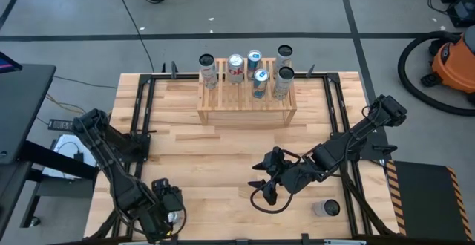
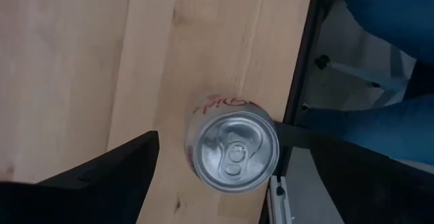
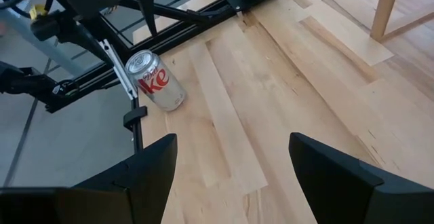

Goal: Place canned beverage on shelf
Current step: Put the silver soda can on the shelf aligned with the other silver soda can

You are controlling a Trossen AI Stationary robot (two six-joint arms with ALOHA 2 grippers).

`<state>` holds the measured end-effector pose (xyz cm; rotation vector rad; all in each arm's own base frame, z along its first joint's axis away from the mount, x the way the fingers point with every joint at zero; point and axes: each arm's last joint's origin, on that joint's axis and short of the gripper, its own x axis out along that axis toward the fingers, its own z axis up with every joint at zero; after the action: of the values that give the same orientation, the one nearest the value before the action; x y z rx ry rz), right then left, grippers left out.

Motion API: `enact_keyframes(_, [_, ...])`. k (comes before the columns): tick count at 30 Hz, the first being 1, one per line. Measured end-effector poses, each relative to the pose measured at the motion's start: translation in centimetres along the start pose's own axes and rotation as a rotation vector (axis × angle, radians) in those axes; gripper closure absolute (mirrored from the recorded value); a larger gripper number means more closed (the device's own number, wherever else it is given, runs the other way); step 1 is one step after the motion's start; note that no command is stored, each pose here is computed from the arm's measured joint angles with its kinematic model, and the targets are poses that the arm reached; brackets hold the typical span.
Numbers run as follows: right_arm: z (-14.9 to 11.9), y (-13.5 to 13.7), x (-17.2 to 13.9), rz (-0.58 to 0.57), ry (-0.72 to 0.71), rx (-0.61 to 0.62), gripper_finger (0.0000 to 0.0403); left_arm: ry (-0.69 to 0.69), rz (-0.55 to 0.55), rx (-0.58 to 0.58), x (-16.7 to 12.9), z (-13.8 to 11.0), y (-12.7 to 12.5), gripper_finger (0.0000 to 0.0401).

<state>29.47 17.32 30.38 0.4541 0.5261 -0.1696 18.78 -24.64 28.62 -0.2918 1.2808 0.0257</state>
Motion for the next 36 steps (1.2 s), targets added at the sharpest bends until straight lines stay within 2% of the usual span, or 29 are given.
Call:
enact_keyframes(19, [-0.1, 0.1, 0.0, 0.019, 0.018, 0.0, 0.0111, 0.085, 0.083, -0.013, 3.8, -0.6, -1.1, 0.0012])
enact_keyframes(26, [-0.1, 0.1, 0.0, 0.019, 0.019, 0.0, 0.0111, 0.103, 0.121, -0.053, 5.1, -1.3, -0.2, 0.0012])
enact_keyframes(36, [-0.1, 0.1, 0.0, 0.021, 0.02, -0.001, 0.0111, 0.098, 0.124, -0.042, 6.4, -1.7, 0.3, 0.0012])
